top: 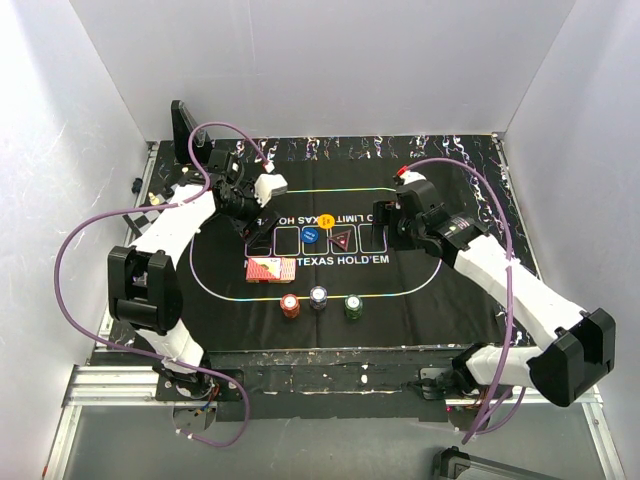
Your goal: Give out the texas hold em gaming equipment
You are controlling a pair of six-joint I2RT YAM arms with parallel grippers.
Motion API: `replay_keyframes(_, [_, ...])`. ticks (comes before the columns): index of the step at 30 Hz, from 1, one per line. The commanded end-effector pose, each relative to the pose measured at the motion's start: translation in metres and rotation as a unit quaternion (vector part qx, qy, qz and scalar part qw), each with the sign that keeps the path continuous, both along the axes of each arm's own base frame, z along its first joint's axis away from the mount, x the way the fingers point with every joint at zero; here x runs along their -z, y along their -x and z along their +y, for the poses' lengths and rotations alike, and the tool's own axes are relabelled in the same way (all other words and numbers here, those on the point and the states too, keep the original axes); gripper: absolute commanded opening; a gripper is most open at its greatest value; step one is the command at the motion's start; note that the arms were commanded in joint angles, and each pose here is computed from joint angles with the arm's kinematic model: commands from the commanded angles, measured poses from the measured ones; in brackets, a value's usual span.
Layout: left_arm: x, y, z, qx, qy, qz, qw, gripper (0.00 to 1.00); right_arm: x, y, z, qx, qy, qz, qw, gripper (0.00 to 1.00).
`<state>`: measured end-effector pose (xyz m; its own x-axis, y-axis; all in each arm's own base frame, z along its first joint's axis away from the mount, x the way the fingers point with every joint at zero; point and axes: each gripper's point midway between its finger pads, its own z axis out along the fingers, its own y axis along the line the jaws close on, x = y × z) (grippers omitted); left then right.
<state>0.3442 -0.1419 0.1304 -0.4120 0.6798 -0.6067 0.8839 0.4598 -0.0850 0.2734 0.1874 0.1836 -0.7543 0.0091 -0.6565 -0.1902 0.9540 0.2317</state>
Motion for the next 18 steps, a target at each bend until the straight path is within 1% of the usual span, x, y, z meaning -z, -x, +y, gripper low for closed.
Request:
replay_keyframes(1, [-0.007,-0.002,-0.011,-0.005,0.034,0.005,0.999,0.98,-0.012,-0.014,0.018,-0.013,-0.029,-0.012,0.999,0.84])
replay_keyframes(5, [-0.019,-0.006,-0.008,-0.056,0.051,0.008,0.997,0.98,-0.007,-0.034,0.038,-0.032,-0.018,0.011,0.999,0.84])
replay_keyframes(8, [-0.029,-0.002,-0.005,-0.087,0.071,0.032,0.993,0.98,-0.002,-0.046,0.058,-0.047,-0.021,0.035,0.998,0.84])
replay_keyframes(10, [-0.038,-0.004,-0.002,-0.105,0.079,0.039,0.991,0.98,-0.006,-0.053,0.075,-0.062,-0.023,0.025,0.997,0.84])
replay_keyframes(12, [-0.045,-0.006,0.003,-0.123,0.092,0.047,0.987,0.98,-0.003,-0.061,0.091,-0.075,-0.010,0.016,0.997,0.85])
replay_keyframes(14, [-0.052,-0.012,0.011,-0.149,0.106,0.053,0.982,0.98,0.008,-0.067,0.102,-0.081,0.010,0.035,0.996,0.85])
replay_keyframes(16, [-0.059,-0.017,0.022,-0.173,0.124,0.062,0.975,0.98,0.019,-0.074,0.117,-0.091,0.020,0.053,0.994,0.82])
replay_keyframes(18, [-0.064,-0.022,0.031,-0.194,0.131,0.069,0.970,0.98,0.027,-0.082,0.133,-0.100,0.021,0.051,0.993,0.81])
